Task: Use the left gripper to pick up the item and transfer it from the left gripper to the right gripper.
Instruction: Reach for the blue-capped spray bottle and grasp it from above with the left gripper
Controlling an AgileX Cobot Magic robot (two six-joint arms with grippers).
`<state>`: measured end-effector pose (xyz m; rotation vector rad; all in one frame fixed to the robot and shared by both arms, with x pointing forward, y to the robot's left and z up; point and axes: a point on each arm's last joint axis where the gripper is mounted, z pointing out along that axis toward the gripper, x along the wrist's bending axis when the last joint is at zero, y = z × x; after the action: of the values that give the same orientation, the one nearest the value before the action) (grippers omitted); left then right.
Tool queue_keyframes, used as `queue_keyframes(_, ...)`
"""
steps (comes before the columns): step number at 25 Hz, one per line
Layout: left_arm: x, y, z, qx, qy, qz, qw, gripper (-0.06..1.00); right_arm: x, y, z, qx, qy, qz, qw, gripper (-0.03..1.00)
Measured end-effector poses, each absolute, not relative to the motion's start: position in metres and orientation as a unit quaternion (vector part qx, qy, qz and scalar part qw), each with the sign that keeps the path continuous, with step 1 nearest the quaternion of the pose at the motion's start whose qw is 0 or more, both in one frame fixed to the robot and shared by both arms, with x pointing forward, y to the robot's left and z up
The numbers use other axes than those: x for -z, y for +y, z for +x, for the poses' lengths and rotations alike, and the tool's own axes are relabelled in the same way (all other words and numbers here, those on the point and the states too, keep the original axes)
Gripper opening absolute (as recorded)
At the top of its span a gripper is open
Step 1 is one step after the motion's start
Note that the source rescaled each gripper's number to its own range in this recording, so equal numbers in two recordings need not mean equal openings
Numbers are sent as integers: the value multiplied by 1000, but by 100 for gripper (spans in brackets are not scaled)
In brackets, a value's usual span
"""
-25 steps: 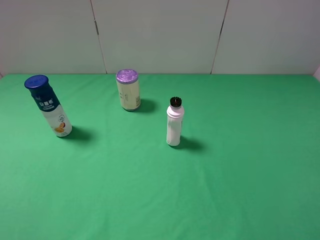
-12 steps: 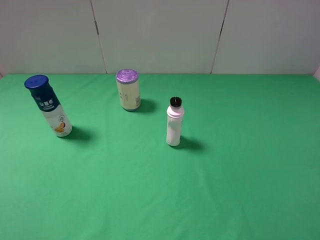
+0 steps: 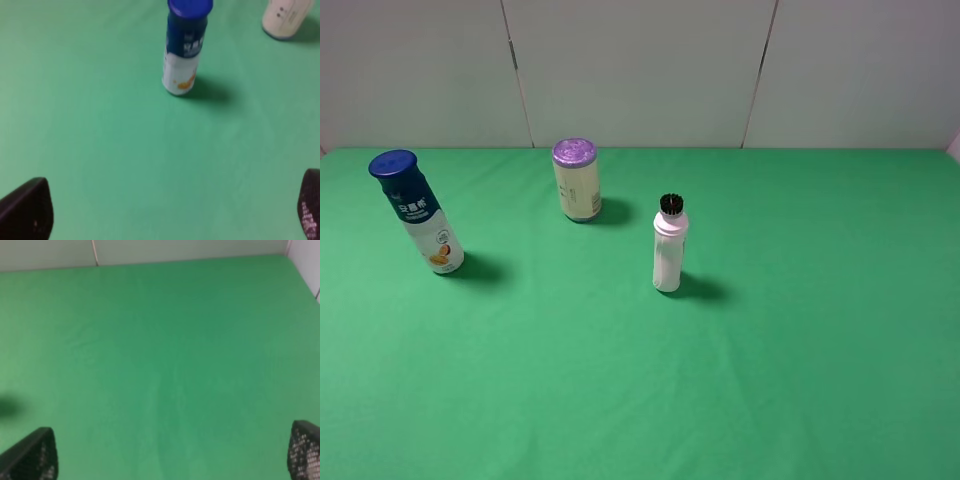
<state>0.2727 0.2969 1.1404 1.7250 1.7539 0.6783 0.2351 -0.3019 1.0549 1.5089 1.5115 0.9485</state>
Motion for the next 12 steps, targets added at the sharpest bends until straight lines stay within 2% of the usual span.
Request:
queue_keyframes(6, -1172, 296, 316, -235, 653, 666, 273, 100, -1055, -302, 235, -373, 595, 594, 392, 100)
queue_keyframes(12, -1178, 292, 359, -218, 642, 699, 230, 100, -1055, -302, 235, -374, 595, 594, 392, 100)
